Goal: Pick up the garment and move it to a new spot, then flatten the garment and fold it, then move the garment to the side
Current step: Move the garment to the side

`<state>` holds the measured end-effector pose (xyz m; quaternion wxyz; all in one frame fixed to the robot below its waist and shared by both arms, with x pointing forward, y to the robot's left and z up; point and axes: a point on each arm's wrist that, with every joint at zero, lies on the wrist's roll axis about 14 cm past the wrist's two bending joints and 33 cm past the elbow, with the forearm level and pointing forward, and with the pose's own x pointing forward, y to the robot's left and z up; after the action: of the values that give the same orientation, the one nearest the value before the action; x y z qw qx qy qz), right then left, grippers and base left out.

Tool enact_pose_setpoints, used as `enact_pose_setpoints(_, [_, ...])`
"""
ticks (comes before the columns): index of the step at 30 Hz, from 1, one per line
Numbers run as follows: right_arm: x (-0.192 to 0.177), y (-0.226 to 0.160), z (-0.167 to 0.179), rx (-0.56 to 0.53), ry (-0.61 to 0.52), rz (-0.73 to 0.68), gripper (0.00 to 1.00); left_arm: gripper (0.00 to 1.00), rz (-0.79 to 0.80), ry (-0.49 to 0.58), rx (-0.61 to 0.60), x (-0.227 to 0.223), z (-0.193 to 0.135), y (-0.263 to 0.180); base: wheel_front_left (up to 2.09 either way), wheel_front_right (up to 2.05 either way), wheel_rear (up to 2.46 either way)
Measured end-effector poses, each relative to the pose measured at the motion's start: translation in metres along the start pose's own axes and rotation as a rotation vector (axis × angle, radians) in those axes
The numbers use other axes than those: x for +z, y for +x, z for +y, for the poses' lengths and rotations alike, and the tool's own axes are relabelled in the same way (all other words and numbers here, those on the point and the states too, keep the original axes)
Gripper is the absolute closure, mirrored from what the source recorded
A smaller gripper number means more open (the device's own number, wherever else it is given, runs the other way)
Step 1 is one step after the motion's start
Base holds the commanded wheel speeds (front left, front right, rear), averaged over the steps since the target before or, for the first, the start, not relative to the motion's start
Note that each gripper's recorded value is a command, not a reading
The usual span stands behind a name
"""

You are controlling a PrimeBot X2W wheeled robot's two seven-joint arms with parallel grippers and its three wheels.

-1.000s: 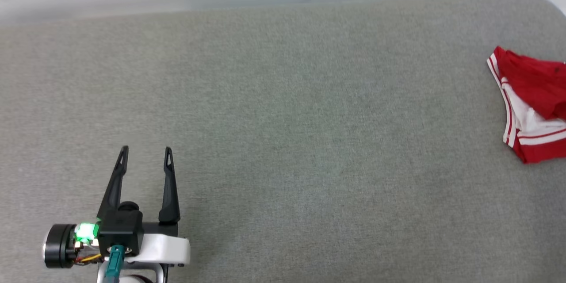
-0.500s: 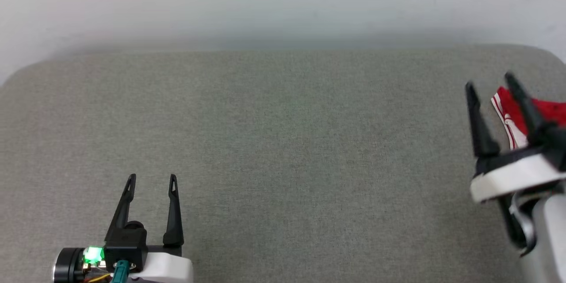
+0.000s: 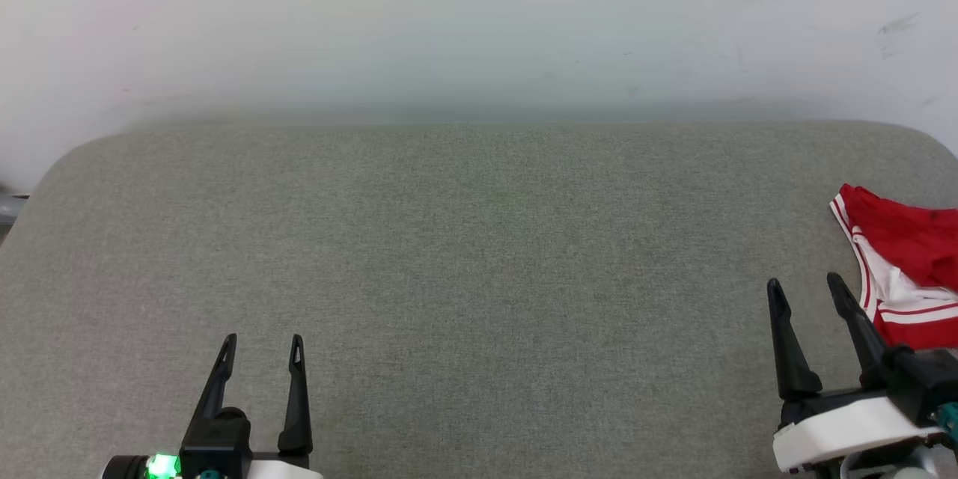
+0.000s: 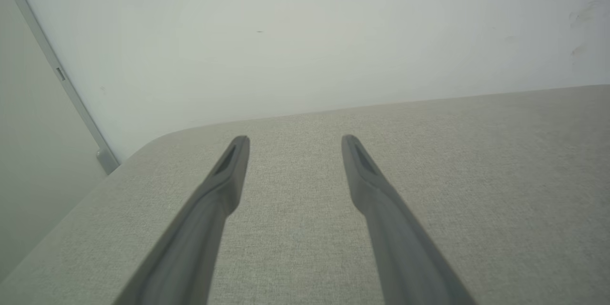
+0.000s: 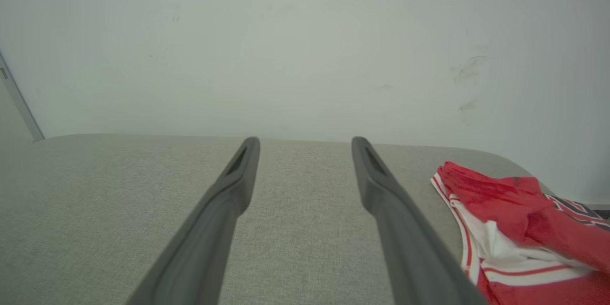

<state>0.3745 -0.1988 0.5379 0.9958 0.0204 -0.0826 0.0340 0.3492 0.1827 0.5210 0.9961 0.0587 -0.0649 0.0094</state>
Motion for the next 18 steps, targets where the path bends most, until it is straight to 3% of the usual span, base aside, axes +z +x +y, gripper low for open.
enact_pose_setpoints(18, [-0.01, -0.038, 0.01, -0.036, 0.043, 0.045, 0.0, 0.0, -0.006, -0.025, -0.007, 0.003, -0.002, -0.01, 0.0, 0.0, 0.0])
